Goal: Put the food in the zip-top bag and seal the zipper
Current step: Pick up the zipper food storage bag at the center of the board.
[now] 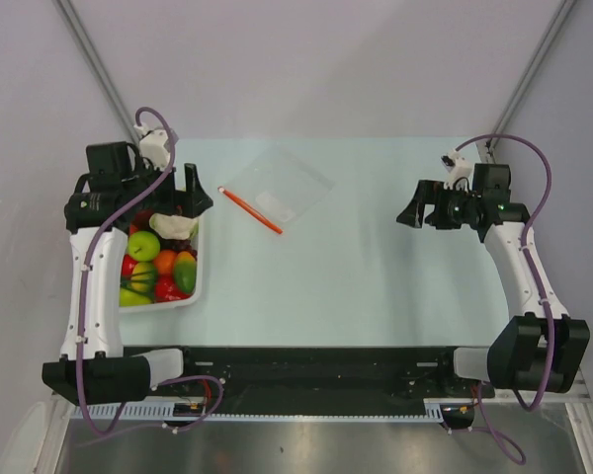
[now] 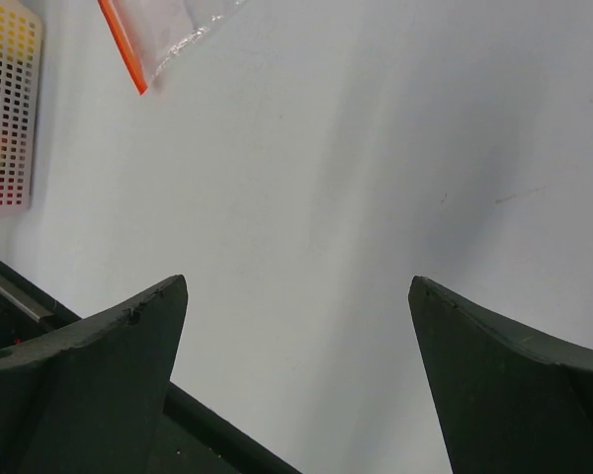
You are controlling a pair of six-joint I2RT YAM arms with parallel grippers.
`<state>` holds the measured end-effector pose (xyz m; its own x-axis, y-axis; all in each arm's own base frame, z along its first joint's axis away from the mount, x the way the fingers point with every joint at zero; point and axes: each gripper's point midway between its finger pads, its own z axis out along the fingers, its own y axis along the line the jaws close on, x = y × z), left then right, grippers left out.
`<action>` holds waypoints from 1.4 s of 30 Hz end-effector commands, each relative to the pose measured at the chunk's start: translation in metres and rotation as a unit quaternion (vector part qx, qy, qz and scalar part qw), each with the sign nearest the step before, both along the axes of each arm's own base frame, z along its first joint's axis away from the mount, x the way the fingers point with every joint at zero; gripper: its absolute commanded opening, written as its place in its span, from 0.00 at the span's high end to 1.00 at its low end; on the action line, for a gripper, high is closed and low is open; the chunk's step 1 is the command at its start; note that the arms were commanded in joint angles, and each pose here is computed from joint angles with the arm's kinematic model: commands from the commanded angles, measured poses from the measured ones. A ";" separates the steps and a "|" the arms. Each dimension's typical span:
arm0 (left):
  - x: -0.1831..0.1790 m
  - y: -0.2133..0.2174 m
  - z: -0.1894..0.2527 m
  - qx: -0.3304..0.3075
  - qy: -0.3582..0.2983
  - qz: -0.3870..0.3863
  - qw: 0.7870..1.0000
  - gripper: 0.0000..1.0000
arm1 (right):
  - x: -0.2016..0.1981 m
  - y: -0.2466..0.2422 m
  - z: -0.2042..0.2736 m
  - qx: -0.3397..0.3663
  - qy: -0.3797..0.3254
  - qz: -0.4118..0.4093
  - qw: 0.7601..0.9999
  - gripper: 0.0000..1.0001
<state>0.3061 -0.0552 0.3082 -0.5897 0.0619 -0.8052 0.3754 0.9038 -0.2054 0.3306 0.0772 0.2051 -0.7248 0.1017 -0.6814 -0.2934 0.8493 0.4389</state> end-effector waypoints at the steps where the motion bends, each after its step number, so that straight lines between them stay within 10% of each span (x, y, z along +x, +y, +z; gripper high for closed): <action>1: 0.011 0.000 0.012 0.021 -0.027 -0.015 0.999 0.00 | 0.002 0.007 0.022 0.013 -0.040 0.015 0.999 0.00; 14: 0.057 0.001 0.028 0.155 -0.139 -0.113 0.972 0.00 | -0.004 0.012 0.017 0.018 -0.036 0.027 0.999 0.00; 23: 0.067 -0.043 0.005 0.282 -0.410 -0.281 0.821 0.00 | 0.007 0.001 0.014 0.005 -0.027 -0.013 1.000 0.00; 35: 0.106 -0.080 -0.130 0.396 -0.388 -0.411 0.724 0.06 | 0.024 -0.018 0.004 0.005 -0.005 -0.050 0.999 0.00; 42: 0.148 -0.089 -0.182 0.428 -0.341 -0.430 0.718 0.22 | 0.026 -0.023 0.000 -0.003 -0.001 -0.060 0.998 0.00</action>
